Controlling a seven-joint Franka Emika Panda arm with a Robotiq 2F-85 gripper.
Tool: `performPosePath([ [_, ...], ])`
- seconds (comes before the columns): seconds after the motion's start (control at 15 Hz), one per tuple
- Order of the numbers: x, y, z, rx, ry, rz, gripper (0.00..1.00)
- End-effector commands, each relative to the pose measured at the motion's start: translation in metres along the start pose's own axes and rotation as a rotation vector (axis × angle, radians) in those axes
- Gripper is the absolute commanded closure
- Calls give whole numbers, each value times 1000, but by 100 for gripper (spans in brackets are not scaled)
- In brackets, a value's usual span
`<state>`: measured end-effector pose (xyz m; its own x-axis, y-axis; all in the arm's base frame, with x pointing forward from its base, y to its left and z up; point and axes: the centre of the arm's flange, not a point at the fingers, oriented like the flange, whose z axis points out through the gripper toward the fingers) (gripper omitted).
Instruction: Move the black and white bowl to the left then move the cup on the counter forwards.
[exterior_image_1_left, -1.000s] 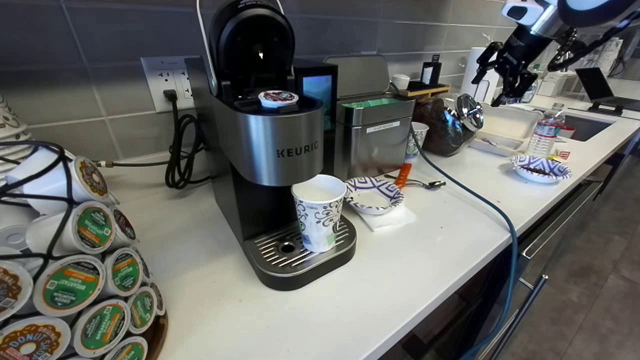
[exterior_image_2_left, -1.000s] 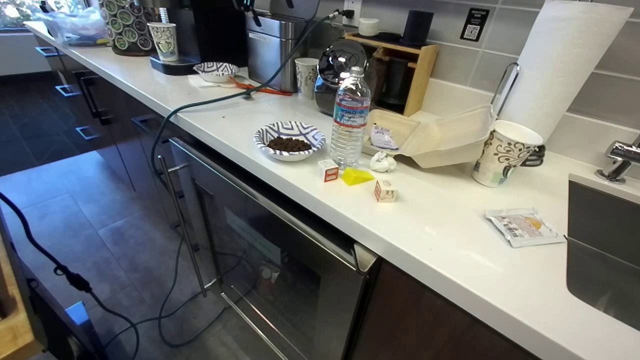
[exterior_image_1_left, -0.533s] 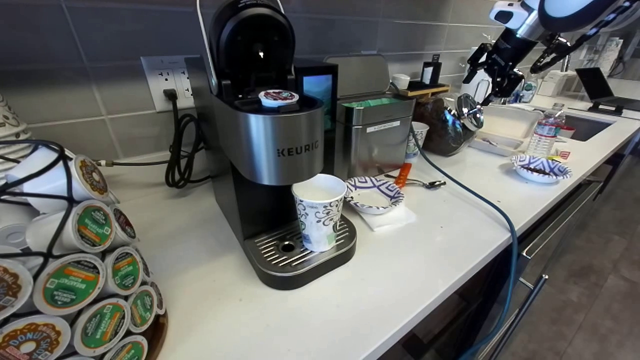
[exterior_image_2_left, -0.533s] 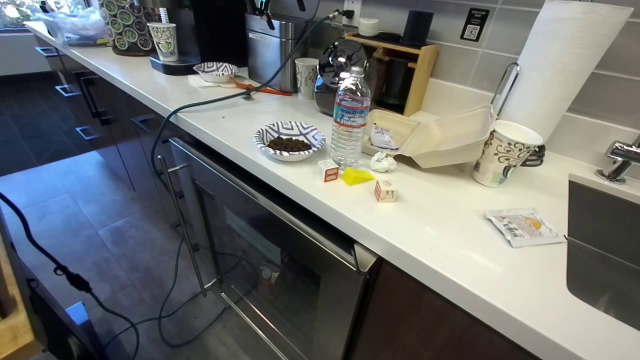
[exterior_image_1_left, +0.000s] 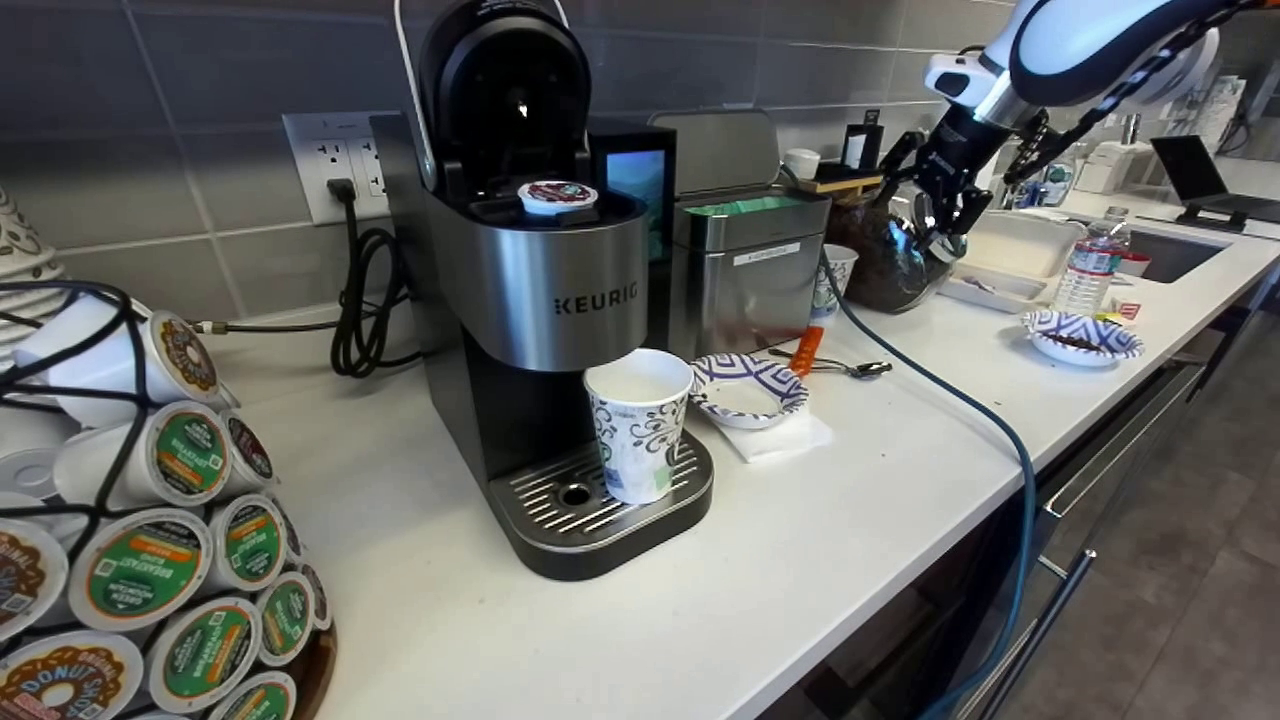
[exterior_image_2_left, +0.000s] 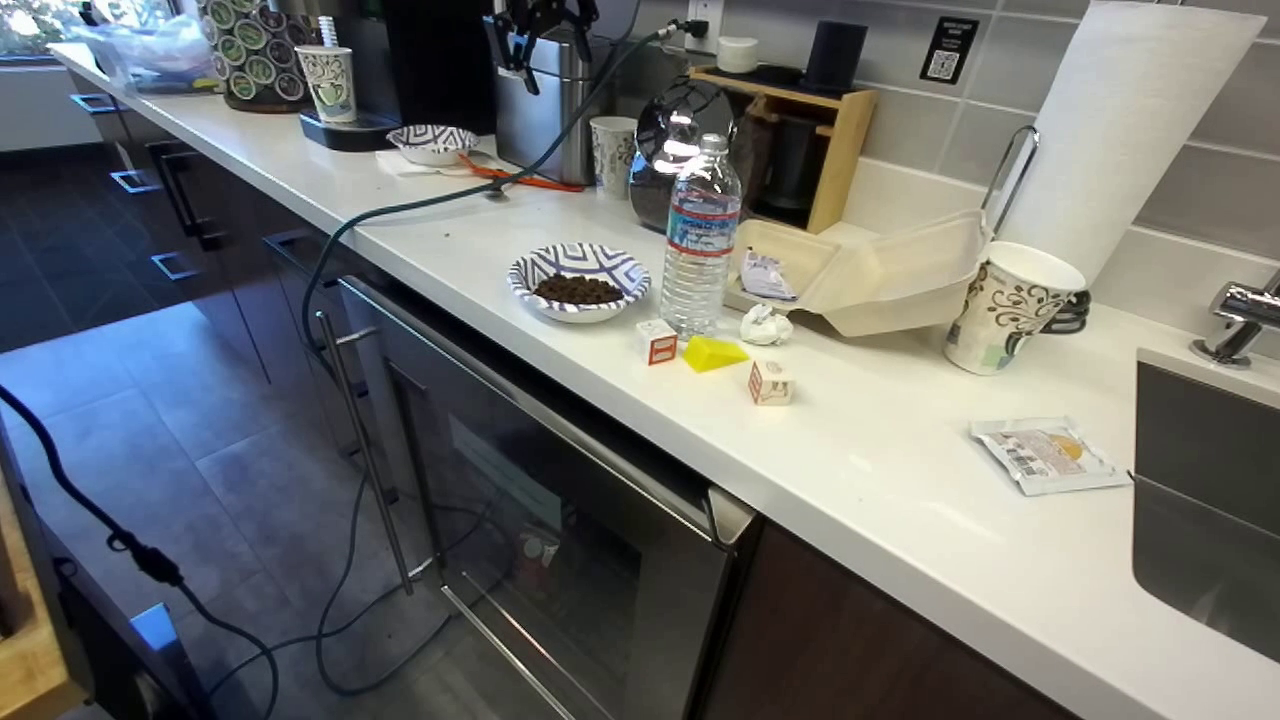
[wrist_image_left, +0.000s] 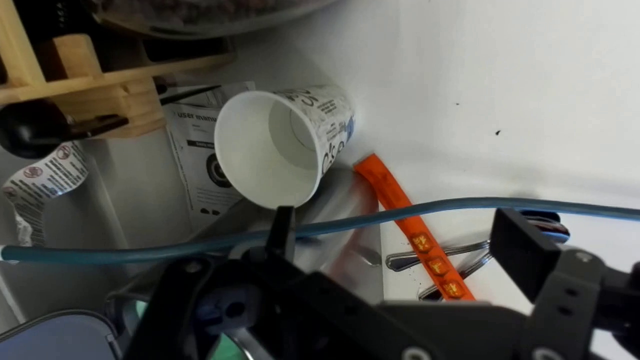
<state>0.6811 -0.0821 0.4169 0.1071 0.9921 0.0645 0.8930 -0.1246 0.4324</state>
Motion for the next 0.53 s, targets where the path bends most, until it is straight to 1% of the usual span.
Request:
performPosePath([
  [0.0,-13,27,31,60,66,-28,0],
  [0.07,-15,30,37,78,71,-32,2],
  [0.2,-21,34,47,112,81,-37,11],
  [0.33,-26,39,55,123,91,-42,28],
  [0.4,-27,42,57,124,92,-44,31],
  [0.47,-26,45,59,118,96,-47,38],
])
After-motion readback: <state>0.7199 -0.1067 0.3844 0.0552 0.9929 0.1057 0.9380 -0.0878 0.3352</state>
